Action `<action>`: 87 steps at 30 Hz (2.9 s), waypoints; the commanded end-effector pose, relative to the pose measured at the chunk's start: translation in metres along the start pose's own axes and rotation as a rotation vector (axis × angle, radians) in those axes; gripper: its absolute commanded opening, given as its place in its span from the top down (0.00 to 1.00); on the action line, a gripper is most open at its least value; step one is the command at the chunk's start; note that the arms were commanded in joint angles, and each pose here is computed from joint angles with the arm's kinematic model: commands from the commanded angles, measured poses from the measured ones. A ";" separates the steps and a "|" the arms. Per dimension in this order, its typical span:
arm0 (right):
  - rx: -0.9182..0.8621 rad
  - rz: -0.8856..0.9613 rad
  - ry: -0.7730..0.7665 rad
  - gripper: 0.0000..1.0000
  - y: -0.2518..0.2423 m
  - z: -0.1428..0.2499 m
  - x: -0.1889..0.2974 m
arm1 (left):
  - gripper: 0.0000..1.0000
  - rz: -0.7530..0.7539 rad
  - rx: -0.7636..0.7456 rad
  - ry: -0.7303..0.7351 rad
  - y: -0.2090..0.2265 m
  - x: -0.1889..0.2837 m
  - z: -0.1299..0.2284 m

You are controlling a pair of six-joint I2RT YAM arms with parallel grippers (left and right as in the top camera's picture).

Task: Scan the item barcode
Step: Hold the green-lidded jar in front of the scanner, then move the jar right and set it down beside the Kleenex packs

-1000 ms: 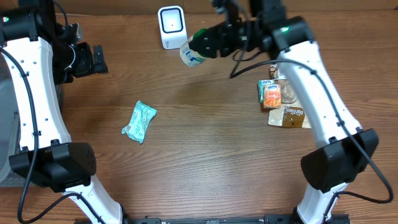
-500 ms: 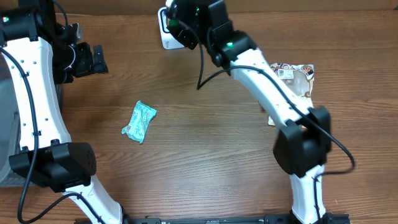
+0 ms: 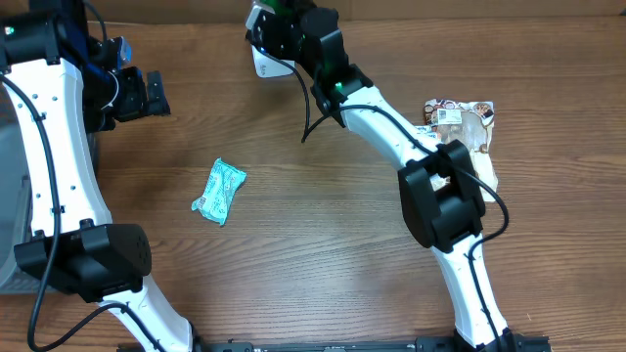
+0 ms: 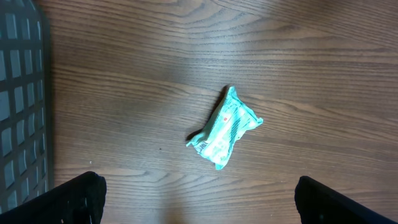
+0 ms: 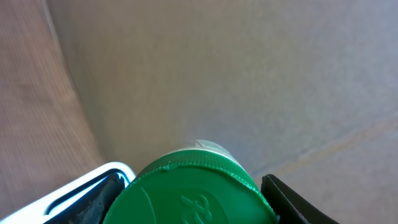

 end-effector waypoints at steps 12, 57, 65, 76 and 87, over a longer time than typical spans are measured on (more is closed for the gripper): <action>0.335 0.002 -0.011 0.50 0.019 0.043 -0.016 | 0.00 -0.010 -0.023 -0.042 -0.002 0.014 0.003; -0.571 -0.510 0.000 0.46 -0.043 -0.131 0.111 | 0.00 -0.010 -0.023 -0.042 -0.002 0.014 0.003; -0.692 -0.711 0.513 0.45 -0.010 -0.085 0.156 | 0.00 -0.010 -0.023 -0.041 -0.002 0.014 0.003; -0.591 -0.622 1.181 0.46 0.040 0.027 0.158 | 0.00 -0.010 -0.023 -0.041 -0.002 0.014 0.003; -0.767 -0.507 1.358 0.53 0.003 0.106 0.164 | 0.00 -0.010 -0.023 -0.042 -0.002 0.014 0.003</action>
Point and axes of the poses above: each gripper's point midway between its finger pads, its own x axis back along the fingers, its own y axis along the line the jaws close on, z = x × y, the point moved 10 cm from there along x, back along the fingers, and after that the axes turned 11 degrees about -x, right-handed, at the moved point
